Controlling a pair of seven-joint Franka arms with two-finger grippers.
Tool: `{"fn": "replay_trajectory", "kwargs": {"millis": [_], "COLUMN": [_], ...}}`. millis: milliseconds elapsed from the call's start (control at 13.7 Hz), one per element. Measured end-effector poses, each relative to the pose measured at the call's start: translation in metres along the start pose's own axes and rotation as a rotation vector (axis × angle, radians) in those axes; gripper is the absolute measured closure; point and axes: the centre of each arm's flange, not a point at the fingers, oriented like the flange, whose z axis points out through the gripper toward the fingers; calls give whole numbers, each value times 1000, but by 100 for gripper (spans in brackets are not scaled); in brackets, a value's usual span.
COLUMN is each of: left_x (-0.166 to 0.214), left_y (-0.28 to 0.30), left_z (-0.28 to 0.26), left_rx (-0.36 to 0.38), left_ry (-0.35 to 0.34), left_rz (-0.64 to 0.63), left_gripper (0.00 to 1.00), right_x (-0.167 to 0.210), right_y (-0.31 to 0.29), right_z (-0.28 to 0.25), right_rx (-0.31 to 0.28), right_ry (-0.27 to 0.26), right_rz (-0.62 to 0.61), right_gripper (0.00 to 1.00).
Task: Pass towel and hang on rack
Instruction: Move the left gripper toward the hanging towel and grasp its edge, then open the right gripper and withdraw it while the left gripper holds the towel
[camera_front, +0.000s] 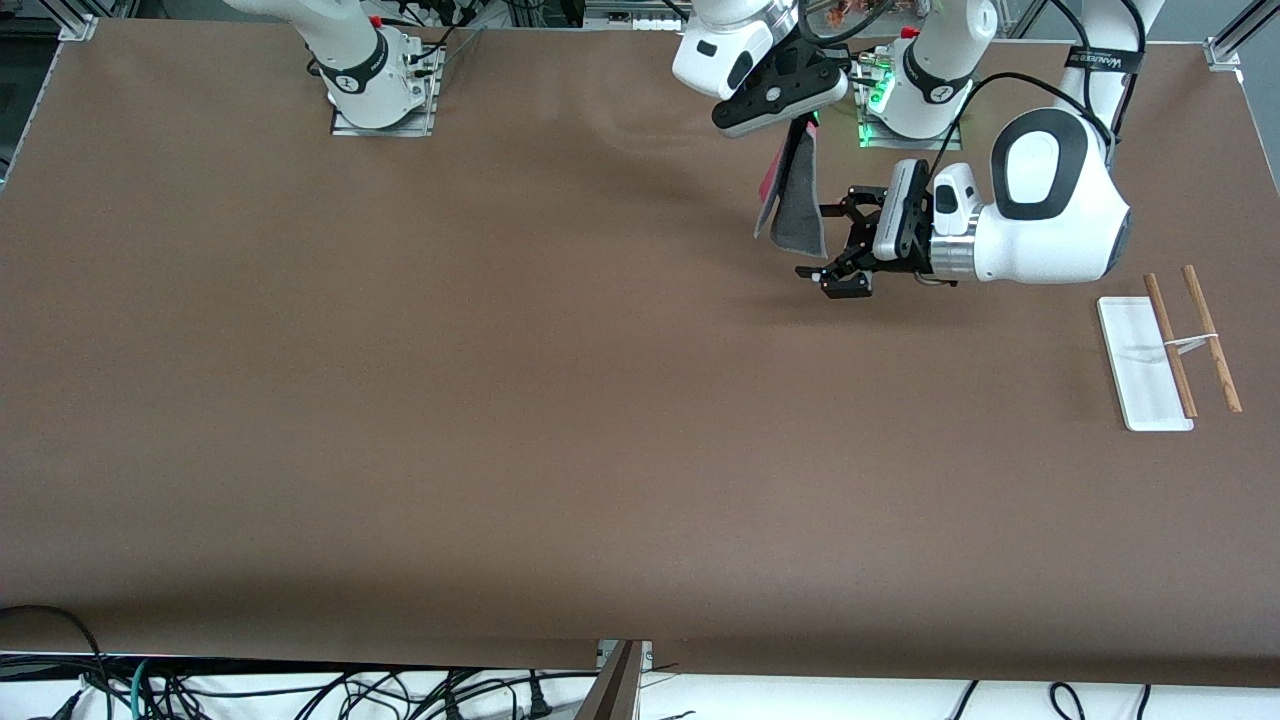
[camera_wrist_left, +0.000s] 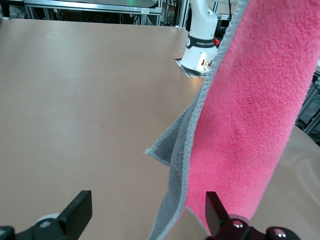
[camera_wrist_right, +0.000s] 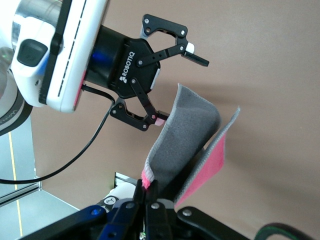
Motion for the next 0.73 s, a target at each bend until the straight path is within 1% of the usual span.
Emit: {"fn": "replay_trajectory", "kwargs": {"millis": [73, 291, 364, 655, 728], "left_x": [0, -2, -3, -4, -4], "left_y": [0, 1, 1, 2, 2], "left_z": [2, 5, 6, 9, 9], "left_rx": [-4, -10, -12, -17, -18], "left_ry": [0, 2, 3, 4, 4], "left_rz": [0, -4, -7, -10, -10], "left_gripper": [5, 41, 49, 91, 98], "right_x": [0, 0, 0, 1, 1], "right_y": [0, 0, 0, 1, 1], "right_z": [0, 0, 0, 0, 0], "right_rx": [0, 0, 0, 0, 0], "right_ry": [0, 0, 0, 1, 1], "right_rz": [0, 0, 0, 1, 2], "right_gripper": [98, 98, 98, 98, 98]}}
